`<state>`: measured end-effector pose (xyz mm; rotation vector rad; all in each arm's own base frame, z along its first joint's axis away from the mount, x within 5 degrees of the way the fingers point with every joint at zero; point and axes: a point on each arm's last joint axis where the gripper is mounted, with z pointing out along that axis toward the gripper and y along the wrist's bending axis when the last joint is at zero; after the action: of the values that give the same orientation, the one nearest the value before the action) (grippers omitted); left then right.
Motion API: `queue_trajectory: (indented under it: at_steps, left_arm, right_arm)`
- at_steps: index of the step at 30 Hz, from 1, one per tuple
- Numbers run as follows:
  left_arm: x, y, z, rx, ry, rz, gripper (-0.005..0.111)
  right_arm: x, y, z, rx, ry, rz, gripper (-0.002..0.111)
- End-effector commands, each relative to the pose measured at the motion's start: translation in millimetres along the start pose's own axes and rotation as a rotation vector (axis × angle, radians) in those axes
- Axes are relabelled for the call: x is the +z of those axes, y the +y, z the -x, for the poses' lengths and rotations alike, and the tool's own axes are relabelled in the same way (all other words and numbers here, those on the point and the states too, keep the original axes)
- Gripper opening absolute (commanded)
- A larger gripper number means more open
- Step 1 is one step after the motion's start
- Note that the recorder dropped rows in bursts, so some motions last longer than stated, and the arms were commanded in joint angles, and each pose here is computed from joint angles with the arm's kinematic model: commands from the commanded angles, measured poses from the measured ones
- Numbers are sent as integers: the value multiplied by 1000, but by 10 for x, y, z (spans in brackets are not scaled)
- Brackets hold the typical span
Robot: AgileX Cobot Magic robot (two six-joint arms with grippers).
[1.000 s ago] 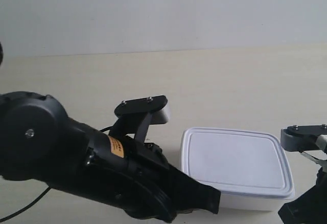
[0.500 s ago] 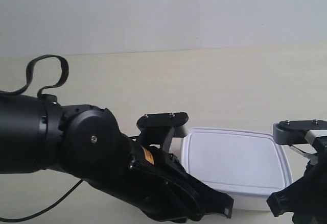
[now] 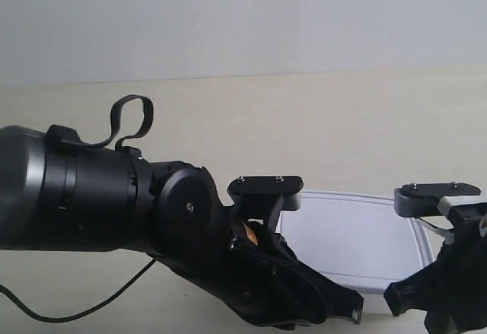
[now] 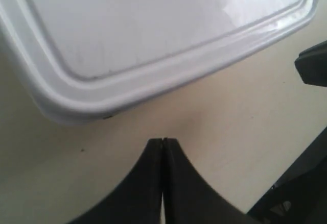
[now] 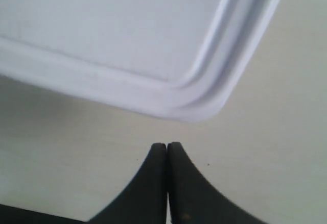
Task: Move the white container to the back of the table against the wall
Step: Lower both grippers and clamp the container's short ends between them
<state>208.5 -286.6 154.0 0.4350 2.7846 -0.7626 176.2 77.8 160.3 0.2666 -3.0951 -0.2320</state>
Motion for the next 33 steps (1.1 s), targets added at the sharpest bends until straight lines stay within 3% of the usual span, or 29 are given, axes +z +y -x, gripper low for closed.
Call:
queue_trajectory:
  at_steps: [1,10,21,33]
  left_arm:
    - [72,-10,36,13,-16,4,0]
    - [152,-15,114,52,-32,7,0]
    - [188,239,264,13,-64,48,0]
    - [220,287,464,2,-99,46,0]
  right_arm:
    - [-69,36,149,-8,-51,0,0]
    - [-21,34,320,-13,-32,-30,0]
    - [-11,40,496,-8,-79,-48,0]
    - [-9,90,777,-10,-100,-44,0]
